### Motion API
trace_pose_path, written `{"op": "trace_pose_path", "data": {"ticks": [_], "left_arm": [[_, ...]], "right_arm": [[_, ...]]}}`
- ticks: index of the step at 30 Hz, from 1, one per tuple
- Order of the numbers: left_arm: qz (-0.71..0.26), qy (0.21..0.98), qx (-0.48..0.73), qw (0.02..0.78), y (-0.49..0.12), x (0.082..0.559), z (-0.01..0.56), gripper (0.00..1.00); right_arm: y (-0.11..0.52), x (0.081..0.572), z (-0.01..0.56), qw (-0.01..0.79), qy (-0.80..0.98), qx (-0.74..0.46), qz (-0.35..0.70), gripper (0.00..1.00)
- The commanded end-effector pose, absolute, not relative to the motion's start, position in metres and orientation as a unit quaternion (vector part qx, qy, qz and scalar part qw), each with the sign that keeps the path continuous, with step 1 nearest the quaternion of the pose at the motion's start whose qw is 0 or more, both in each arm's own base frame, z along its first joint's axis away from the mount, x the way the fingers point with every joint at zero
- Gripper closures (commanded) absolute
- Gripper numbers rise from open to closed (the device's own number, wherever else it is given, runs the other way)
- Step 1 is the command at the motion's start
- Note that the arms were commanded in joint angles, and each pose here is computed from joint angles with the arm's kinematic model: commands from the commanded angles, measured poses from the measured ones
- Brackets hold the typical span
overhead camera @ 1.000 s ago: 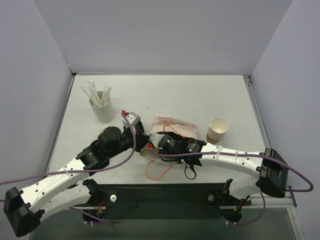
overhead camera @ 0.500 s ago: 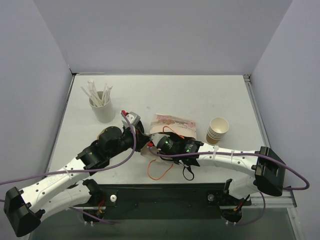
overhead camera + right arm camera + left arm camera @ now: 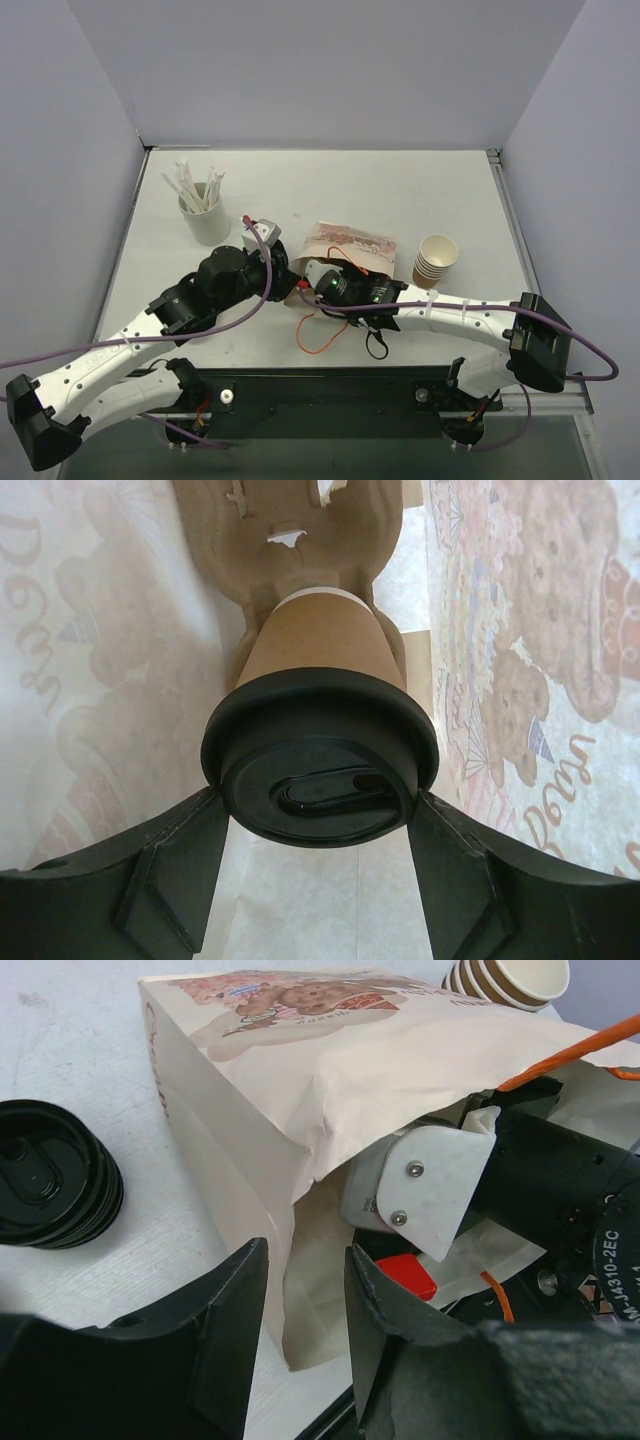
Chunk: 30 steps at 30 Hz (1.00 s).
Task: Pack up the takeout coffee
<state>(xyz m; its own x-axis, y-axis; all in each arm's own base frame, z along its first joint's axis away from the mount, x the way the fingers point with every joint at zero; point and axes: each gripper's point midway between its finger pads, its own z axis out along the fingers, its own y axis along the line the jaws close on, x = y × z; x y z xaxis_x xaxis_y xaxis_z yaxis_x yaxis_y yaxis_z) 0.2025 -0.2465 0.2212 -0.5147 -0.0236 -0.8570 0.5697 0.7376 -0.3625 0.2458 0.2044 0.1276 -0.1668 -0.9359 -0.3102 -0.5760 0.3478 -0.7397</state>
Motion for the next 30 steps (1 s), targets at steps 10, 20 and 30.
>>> {"op": "trace_pose_path", "data": {"ticks": [10, 20, 30], "left_arm": [[-0.283, 0.856, 0.108, 0.418, -0.212, 0.187, 0.237, 0.49], [-0.267, 0.885, 0.099, 0.368, -0.217, 0.188, 0.203, 0.46], [-0.286, 0.888, 0.097, 0.348, -0.239, 0.201, 0.187, 0.57]], "right_arm": [[0.206, 0.254, 0.151, 0.418, 0.748, -0.464, -0.226, 0.67], [0.206, 0.255, 0.155, 0.425, 0.755, -0.449, -0.218, 0.67], [0.21, 0.255, 0.158, 0.432, 0.763, -0.434, -0.209, 0.67]]}}
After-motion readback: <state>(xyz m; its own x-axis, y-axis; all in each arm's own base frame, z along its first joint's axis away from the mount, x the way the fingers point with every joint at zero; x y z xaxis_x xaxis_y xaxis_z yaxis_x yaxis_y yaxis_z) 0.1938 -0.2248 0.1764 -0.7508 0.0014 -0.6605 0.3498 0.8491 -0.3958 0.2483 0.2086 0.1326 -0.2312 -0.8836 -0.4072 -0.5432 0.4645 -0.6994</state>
